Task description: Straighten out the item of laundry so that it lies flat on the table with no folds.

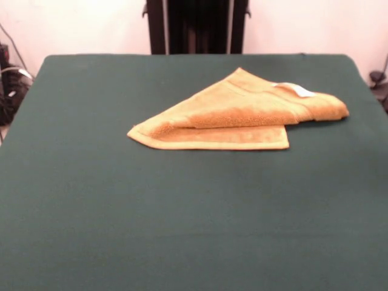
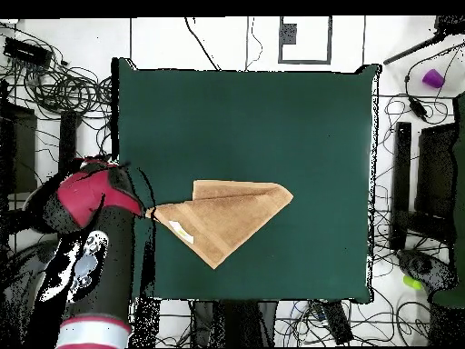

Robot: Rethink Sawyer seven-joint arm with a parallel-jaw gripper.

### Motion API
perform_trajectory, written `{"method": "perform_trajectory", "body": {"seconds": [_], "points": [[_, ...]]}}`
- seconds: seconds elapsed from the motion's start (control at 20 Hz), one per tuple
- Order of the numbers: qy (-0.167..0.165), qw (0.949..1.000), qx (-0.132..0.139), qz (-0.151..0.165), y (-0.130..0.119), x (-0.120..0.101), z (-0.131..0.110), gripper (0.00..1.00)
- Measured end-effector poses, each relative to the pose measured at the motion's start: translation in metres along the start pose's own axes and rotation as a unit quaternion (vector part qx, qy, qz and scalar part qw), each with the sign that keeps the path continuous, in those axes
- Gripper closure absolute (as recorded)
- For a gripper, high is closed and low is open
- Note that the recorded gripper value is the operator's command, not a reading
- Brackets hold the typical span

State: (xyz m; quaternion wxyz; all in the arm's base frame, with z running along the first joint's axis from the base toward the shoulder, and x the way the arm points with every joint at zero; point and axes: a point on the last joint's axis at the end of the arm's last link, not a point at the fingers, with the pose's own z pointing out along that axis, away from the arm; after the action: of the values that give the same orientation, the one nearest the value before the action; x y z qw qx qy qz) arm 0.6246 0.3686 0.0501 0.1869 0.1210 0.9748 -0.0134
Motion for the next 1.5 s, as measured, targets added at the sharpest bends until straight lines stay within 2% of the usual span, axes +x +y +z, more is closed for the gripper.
{"method": "perform_trajectory", "body": {"seconds": [0.2,0.35,0.45,0.5,0.7,0.8,0.9,1.0,1.25,1.35,1.5], "points": [[0.047,0.998,0.034,0.024,-0.028,-0.017,0.033,0.0],[0.078,0.9949,0.041,0.05,-0.041,-0.035,0.061,0.0],[0.099,0.9919,0.044,0.066,-0.047,-0.046,0.081,0.0],[0.127,0.9874,0.051,0.08,-0.051,-0.055,0.103,0.0],[0.167,0.9797,0.06,0.093,-0.05,-0.061,0.134,0.0],[0.179,0.9771,0.06,0.099,-0.046,-0.075,0.138,0.0],[0.181,0.9766,0.052,0.104,-0.041,-0.082,0.139,0.0],[0.173,0.9783,0.035,0.109,-0.035,-0.084,0.143,0.0],[0.146,0.9835,0.021,0.106,-0.038,-0.086,0.139,0.0],[0.107,0.9893,0.001,0.099,-0.037,-0.091,0.131,0.0],[0.075,0.9925,-0.017,0.094,-0.035,-0.095,0.122,0.0]]}}
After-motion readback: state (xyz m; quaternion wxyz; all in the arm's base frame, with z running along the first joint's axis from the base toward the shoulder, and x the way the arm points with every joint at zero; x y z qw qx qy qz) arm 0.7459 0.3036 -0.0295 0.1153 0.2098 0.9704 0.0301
